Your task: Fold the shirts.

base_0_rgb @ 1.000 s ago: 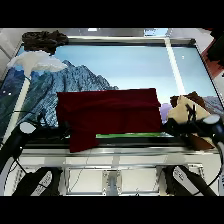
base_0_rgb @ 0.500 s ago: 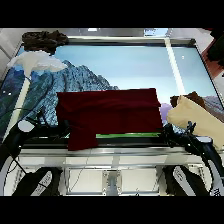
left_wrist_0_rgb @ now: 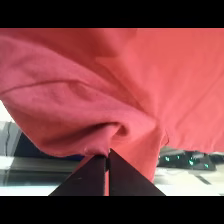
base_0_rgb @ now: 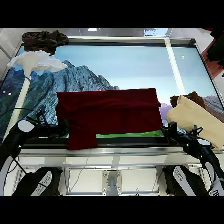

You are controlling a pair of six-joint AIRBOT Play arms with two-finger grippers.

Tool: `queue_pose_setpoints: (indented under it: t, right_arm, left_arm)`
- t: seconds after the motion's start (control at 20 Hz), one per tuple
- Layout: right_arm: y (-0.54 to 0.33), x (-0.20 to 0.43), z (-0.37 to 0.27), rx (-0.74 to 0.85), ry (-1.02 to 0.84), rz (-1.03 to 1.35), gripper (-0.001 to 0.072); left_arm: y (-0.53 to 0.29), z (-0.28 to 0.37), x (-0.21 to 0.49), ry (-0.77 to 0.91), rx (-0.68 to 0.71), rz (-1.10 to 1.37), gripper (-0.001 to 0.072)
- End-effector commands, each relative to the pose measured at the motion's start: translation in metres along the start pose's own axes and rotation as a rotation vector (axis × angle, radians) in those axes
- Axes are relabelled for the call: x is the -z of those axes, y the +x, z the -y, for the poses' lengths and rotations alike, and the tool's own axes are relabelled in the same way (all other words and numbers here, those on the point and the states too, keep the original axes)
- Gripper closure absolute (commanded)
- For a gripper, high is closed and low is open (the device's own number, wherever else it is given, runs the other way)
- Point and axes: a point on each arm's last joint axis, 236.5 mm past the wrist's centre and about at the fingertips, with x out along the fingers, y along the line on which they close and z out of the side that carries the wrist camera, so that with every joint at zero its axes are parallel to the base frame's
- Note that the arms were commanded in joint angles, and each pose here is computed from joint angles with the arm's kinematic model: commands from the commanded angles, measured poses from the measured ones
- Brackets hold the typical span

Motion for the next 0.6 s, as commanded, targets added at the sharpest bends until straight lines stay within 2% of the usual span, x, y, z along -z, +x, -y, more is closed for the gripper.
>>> queue_pose_setpoints:
  t: [0.0, 0.15, 0.25, 0.4, 0.55]
  right_arm:
    - [-0.001, 0.000, -0.016, -0.069, -0.011, 0.000, 0.0683]
    - [-0.013, 0.024, -0.065, -0.258, -0.191, -0.084, 0.0685]
    - [-0.028, 0.042, -0.092, -0.328, -0.321, -0.161, 0.0686]
    - [-0.055, 0.060, -0.121, -0.371, -0.501, -0.221, 0.0686]
    - [-0.078, 0.055, -0.141, -0.328, -0.616, -0.176, 0.0686]
  left_arm:
    - [-0.002, 0.003, -0.011, 0.006, 0.007, 0.041, 0.0699]
    - [-0.015, 0.018, -0.019, 0.067, 0.025, 0.051, 0.0699]
    - [-0.032, 0.035, -0.033, 0.107, 0.049, 0.100, 0.0699]
    - [-0.064, 0.063, -0.050, 0.171, 0.088, 0.189, 0.0699]
    - [-0.089, 0.076, -0.060, 0.224, 0.094, 0.263, 0.0699]
